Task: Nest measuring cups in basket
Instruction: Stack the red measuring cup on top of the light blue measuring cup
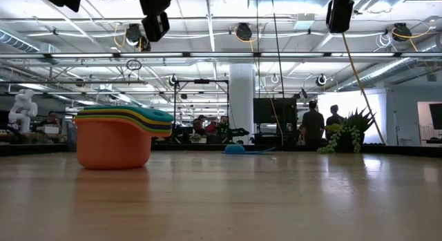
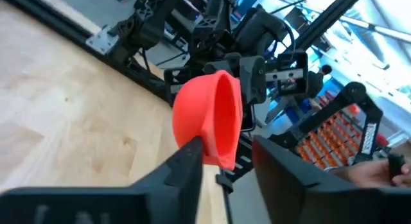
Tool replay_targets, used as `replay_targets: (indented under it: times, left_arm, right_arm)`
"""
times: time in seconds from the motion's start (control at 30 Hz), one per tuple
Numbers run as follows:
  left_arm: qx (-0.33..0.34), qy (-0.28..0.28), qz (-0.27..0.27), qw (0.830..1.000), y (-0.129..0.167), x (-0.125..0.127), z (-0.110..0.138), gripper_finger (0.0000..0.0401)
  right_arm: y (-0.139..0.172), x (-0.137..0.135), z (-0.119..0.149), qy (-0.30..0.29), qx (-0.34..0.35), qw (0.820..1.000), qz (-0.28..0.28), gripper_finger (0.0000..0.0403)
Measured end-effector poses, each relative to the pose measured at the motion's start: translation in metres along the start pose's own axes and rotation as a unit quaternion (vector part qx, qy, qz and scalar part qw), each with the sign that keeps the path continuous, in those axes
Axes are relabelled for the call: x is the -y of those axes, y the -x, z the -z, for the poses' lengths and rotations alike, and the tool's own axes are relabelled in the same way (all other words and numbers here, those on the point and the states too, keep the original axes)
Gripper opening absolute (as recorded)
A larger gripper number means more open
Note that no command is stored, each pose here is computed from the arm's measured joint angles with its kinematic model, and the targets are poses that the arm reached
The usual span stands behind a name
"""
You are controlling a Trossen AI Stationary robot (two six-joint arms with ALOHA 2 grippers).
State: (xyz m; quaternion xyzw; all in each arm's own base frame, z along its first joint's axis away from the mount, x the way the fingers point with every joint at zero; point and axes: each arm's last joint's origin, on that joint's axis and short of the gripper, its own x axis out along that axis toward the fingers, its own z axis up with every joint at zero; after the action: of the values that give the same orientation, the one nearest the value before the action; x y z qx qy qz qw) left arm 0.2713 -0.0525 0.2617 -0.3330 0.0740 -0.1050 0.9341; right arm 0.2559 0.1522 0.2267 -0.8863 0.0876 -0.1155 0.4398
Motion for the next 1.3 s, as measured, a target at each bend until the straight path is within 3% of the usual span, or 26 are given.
replay_targets:
  times: [0.2,0.4,0.67,0.83,1.03,1.3]
  left_arm:
    - [0.025,-0.082,0.018,0.996,0.003,0.006,-0.007,0.0205]
    - [0.083,-0.18,0.01,0.98,0.018,0.018,-0.022,0.0224]
    - [0.111,-0.228,-0.018,0.967,0.041,0.028,-0.035,0.0225]
    - [0.083,-0.234,-0.075,0.966,0.048,0.023,-0.032,0.0225]
    - [0.043,-0.249,-0.114,0.961,0.049,0.015,-0.023,0.0225]
    - [0.054,-0.262,-0.11,0.957,0.053,0.003,-0.003,0.0225]
  right_arm:
    - [0.0,0.001,0.001,-0.097,-0.004,0.995,0.005,0.0001]
    - [0.001,0.001,0.002,-0.235,-0.02,0.972,-0.004,0.0]
    - [0.009,0.002,-0.004,-0.398,-0.043,0.916,-0.023,0.0]
    - [0.011,0.011,-0.007,-0.505,-0.046,0.862,-0.021,0.0]
    - [0.001,0.03,-0.011,-0.565,-0.05,0.822,-0.049,0.0]
    - [-0.012,0.06,-0.006,-0.661,-0.057,0.747,-0.054,0.0]
